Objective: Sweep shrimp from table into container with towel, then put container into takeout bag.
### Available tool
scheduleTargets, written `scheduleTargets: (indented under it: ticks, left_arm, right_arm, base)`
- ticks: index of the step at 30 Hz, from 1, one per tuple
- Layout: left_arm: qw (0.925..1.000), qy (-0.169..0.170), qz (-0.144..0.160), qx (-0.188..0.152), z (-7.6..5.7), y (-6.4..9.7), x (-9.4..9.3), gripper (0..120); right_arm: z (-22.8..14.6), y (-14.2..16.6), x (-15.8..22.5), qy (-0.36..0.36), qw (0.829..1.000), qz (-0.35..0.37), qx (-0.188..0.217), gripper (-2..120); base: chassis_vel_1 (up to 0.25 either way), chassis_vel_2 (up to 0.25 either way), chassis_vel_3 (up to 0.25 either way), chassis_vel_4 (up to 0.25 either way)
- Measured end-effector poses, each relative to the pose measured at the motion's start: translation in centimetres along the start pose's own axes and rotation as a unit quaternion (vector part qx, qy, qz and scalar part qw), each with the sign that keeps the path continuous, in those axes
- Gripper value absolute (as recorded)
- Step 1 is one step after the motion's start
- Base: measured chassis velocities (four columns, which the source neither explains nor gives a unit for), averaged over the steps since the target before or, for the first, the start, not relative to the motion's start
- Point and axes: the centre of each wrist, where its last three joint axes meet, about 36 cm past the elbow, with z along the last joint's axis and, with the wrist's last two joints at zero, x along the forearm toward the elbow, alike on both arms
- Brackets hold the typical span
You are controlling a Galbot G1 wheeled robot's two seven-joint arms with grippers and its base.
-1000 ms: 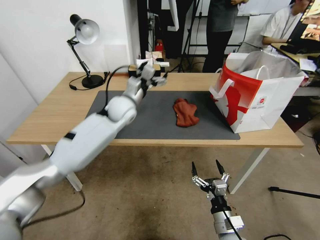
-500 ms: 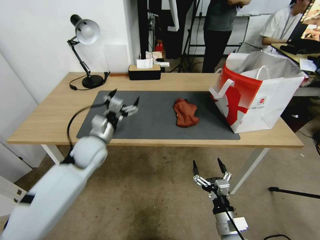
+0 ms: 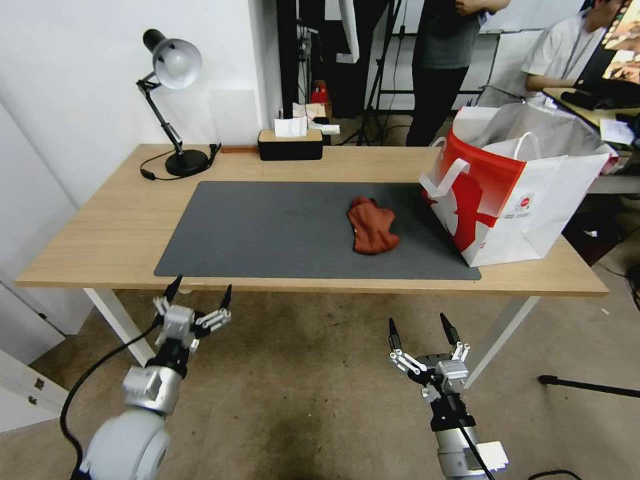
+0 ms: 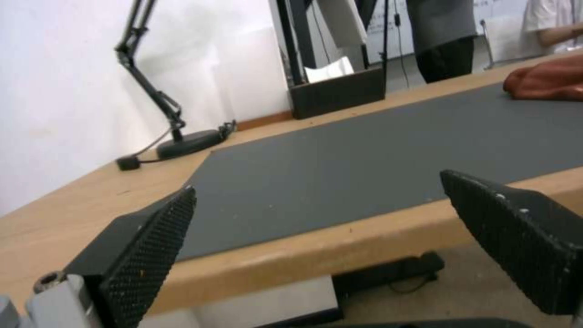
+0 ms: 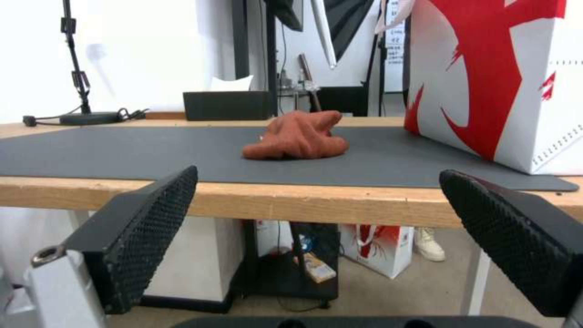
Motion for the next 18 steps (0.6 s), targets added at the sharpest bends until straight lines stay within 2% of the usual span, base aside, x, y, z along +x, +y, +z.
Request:
scheduleTargets:
  ticks: [4,18]
  left_arm:
    - [1.0000,-0.005,-0.006,0.006,0.7,-0.9,1.3,100]
    - [0.9996,-0.013,-0.013,0.023,1.8,-2.6,2.3,100]
  right_arm:
    - [-0.2,-0.1,-0.2,-0.004,1.000,-0.002,-0.003,100]
    - [-1.1,-1.8,-1.5,-0.020,0.998,-0.057,-0.005,100]
  base:
    - [0.000,0.000,0.000,0.000]
    - [0.000,0.000,0.000,0.000]
